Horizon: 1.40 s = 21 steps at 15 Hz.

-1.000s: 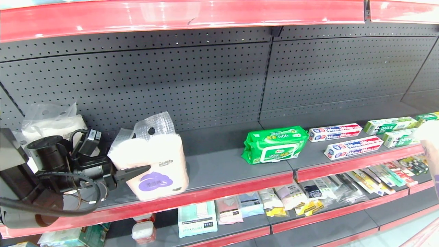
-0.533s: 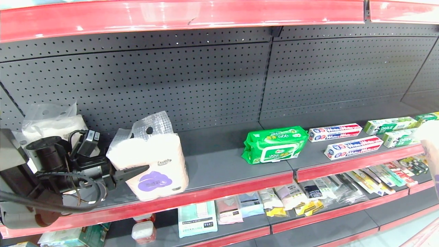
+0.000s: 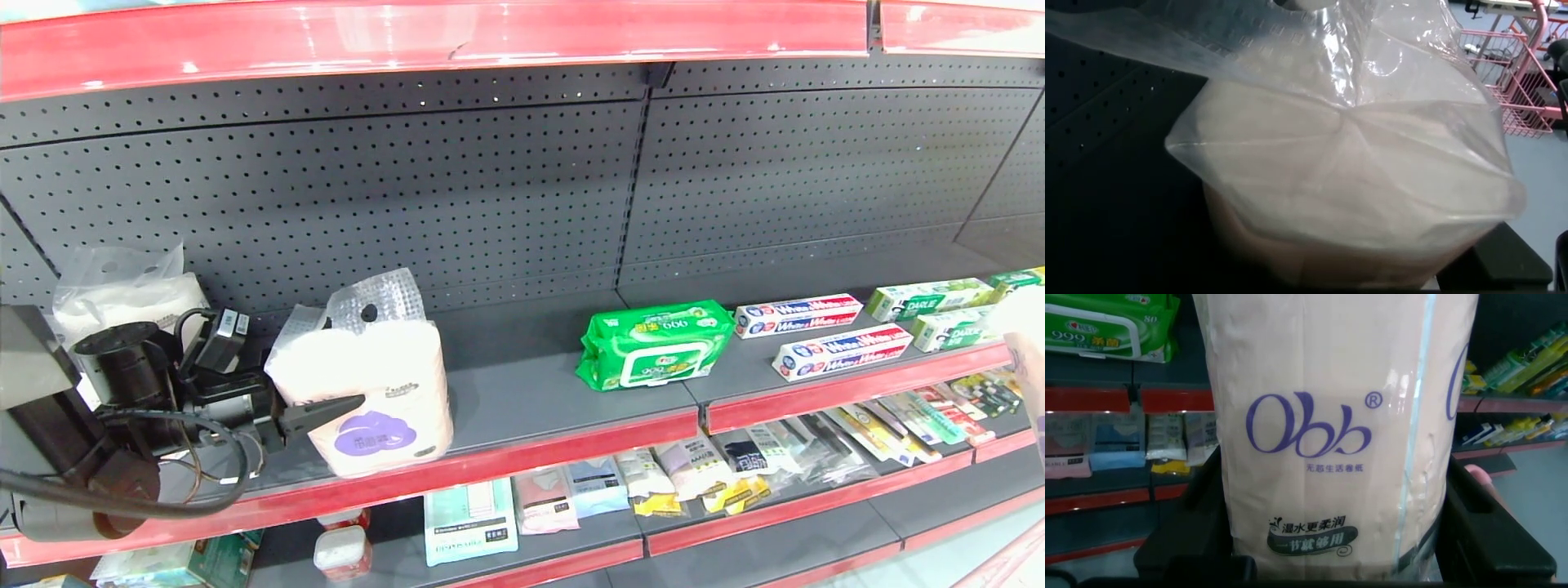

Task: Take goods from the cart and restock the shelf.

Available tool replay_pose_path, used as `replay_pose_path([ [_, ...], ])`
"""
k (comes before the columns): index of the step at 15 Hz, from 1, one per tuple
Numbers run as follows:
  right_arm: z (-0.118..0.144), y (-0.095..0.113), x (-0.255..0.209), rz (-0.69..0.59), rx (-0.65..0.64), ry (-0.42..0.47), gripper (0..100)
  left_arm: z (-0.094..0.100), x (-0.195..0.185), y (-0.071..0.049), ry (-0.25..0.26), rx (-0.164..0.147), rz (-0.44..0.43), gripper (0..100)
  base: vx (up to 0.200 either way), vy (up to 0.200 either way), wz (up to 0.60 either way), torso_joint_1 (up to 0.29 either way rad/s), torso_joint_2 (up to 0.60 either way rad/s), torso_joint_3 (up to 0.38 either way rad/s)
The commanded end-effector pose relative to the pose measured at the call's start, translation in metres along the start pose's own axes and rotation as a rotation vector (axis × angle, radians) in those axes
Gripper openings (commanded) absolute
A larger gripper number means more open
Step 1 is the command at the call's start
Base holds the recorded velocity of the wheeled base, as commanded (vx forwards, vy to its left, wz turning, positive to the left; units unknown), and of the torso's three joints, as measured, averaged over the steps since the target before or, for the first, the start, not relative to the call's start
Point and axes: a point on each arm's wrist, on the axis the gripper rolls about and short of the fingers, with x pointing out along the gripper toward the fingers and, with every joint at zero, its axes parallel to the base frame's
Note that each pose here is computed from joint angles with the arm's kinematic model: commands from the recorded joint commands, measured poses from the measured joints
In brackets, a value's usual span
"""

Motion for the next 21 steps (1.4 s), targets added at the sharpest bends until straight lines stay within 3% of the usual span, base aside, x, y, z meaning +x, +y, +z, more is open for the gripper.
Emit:
replay_pose_path([
  [1, 0.0001, 0.0, -0.0001, 0.0, -0.001, -0.001, 0, -0.0001, 0.0007, -0.0002, -0.001, 0.003, -0.004, 0, 0.0, 0.0, 0.0, 0.0, 0.0, 0.0],
  [6, 0.0001, -0.0001, -0.0001, -0.003, -0.001, 0.0, 0, 0.0, 0.001, 0.0008, -0.001, 0.001, -0.004, 0, 0.0, 0.0, 0.0, 0.0, 0.0, 0.0],
  [14, -0.0049, 0.0019, -0.0004, -0.001, -0.003, 0.011, 0, 0.005, 0.0022, 0.0053, -0.011, 0.035, 0.003, 0, 0.0, 0.0, 0.0, 0.0, 0.0, 0.0],
  [21, -0.0042, 0.0014, -0.0017, -0.004, -0.001, 0.004, 0, 0.0061, 0.0095, 0.0007, -0.013, 0.034, -0.023, 0, 0.0, 0.0, 0.0, 0.0, 0.0, 0.0],
])
